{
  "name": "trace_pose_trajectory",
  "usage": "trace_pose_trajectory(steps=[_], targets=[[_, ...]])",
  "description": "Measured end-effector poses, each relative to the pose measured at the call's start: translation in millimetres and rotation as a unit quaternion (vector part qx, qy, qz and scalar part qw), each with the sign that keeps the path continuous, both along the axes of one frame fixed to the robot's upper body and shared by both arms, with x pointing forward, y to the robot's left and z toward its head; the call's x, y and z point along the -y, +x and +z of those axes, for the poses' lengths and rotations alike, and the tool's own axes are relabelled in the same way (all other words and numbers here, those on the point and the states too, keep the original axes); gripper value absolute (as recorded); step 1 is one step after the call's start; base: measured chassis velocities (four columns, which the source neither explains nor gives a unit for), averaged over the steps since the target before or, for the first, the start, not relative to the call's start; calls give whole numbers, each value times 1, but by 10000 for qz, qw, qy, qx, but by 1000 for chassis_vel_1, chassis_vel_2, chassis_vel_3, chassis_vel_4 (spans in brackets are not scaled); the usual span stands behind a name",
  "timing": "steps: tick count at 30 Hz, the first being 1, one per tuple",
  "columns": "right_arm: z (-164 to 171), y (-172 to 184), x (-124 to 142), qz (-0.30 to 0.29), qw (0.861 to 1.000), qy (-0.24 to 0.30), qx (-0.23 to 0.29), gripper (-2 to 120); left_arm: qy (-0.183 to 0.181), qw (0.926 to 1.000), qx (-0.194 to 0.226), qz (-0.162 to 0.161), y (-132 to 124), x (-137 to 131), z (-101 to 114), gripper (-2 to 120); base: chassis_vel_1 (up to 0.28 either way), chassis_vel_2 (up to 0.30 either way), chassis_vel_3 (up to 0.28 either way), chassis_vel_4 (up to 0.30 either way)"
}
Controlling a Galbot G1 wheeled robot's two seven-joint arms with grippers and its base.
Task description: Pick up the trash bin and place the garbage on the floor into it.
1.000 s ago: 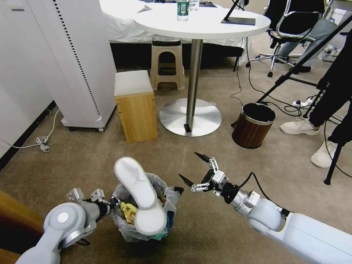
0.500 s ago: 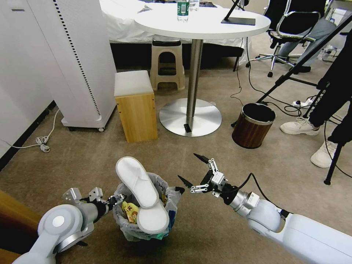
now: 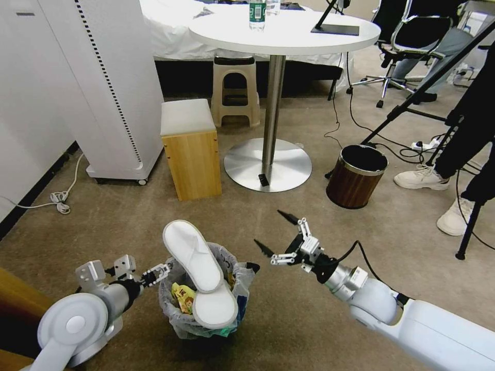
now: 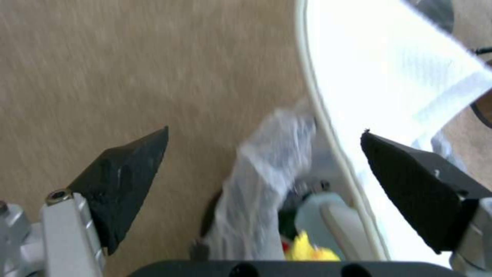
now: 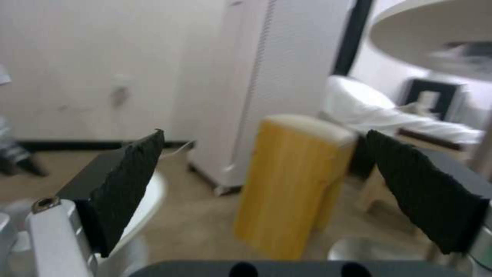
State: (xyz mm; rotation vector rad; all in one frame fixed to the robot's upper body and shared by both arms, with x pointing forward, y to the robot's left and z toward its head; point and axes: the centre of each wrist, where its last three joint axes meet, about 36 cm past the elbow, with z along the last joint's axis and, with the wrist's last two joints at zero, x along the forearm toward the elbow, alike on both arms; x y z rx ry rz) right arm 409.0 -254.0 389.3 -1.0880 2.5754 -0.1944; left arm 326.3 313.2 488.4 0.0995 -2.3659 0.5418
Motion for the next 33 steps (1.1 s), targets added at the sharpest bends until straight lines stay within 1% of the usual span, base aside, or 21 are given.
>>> trace_pose_trajectory(steps=[1, 2, 5, 6, 9, 10, 12, 13, 14, 17, 18, 20, 21, 24, 25, 26, 28, 29, 31, 32, 33], targets=[[4, 6, -2, -170, 9998, 122, 55, 100, 98, 9998, 156, -34, -1, -2, 1, 99, 0, 0, 0, 0], [4, 6, -2, -170, 9998, 122, 55, 100, 98, 9998, 156, -34, -1, -2, 1, 99, 0, 0, 0, 0], [16, 20, -4, -616, 9972, 397, 167, 100, 295, 9984, 480, -86, -4, -3, 2, 100, 0, 0, 0, 0], [16, 20, -4, -616, 9972, 397, 167, 100, 295, 9984, 480, -86, -4, -3, 2, 100, 0, 0, 0, 0], [31, 41, 2, -1160, 9905, 658, 340, 100, 568, 9941, 917, -110, -5, -3, -3, 100, 0, 0, 0, 0], [31, 41, 2, -1160, 9905, 658, 340, 100, 568, 9941, 917, -110, -5, -3, -3, 100, 0, 0, 0, 0], [36, 50, 6, -1500, 9844, 830, 389, 100, 682, 9911, 1139, -61, -5, -2, -6, 100, 0, 0, 0, 0], [42, 56, 8, -1761, 9787, 984, 371, 100, 823, 9882, 1294, -30, -5, -3, -9, 100, 0, 0, 0, 0], [42, 56, 8, -1761, 9787, 984, 371, 100, 823, 9882, 1294, -30, -5, -3, -9, 100, 0, 0, 0, 0], [50, 70, 17, -2447, 9597, 1330, 379, 100, 1173, 9793, 1647, 32, -4, -5, -17, 100, 0, 0, 0, 0], [50, 70, 17, -2447, 9597, 1330, 379, 100, 1173, 9793, 1647, 32, -4, -5, -17, 100, 0, 0, 0, 0], [54, 73, 27, -2948, 9433, 1495, 296, 100, 1431, 9714, 1895, 71, -4, -9, -19, 100, 0, 0, 0, 0], [54, 73, 27, -2948, 9433, 1495, 296, 100, 1431, 9714, 1895, 71, -4, -9, -19, 100, 0, 0, 0, 0], [58, 67, 41, -3503, 9225, 1616, 136, 100, 1733, 9610, 2150, 157, -6, -13, -20, 100, 0, 0, 0, 0], [58, 67, 41, -3503, 9225, 1616, 136, 100, 1733, 9610, 2150, 157, -6, -13, -20, 100, 0, 0, 0, 0], [59, 65, 46, -3611, 9181, 1630, 116, 100, 1792, 9587, 2203, 176, -6, -14, -21, 100, 0, 0, 0, 0], [56, 63, 60, -3896, 9055, 1674, 164, 100, 2050, 9497, 2355, 221, -10, -14, -24, 100, 0, 0, 0, 0], [56, 63, 60, -3896, 9055, 1674, 164, 100, 2050, 9497, 2355, 221, -10, -14, -24, 100, 0, 0, 0, 0], [51, 61, 69, -4035, 8978, 1736, 322, 100, 2206, 9433, 2471, 233, -16, -12, -27, 100, 0, 0, 0, 0], [51, 61, 69, -4035, 8978, 1736, 322, 100, 2206, 9433, 2471, 233, -16, -12, -27, 100, 0, 0, 0, 0], [50, 58, 72, -4074, 8946, 1798, 362, 100, 2244, 9410, 2520, 242, -19, -11, -27, 100, 0, 0, 0, 0]])
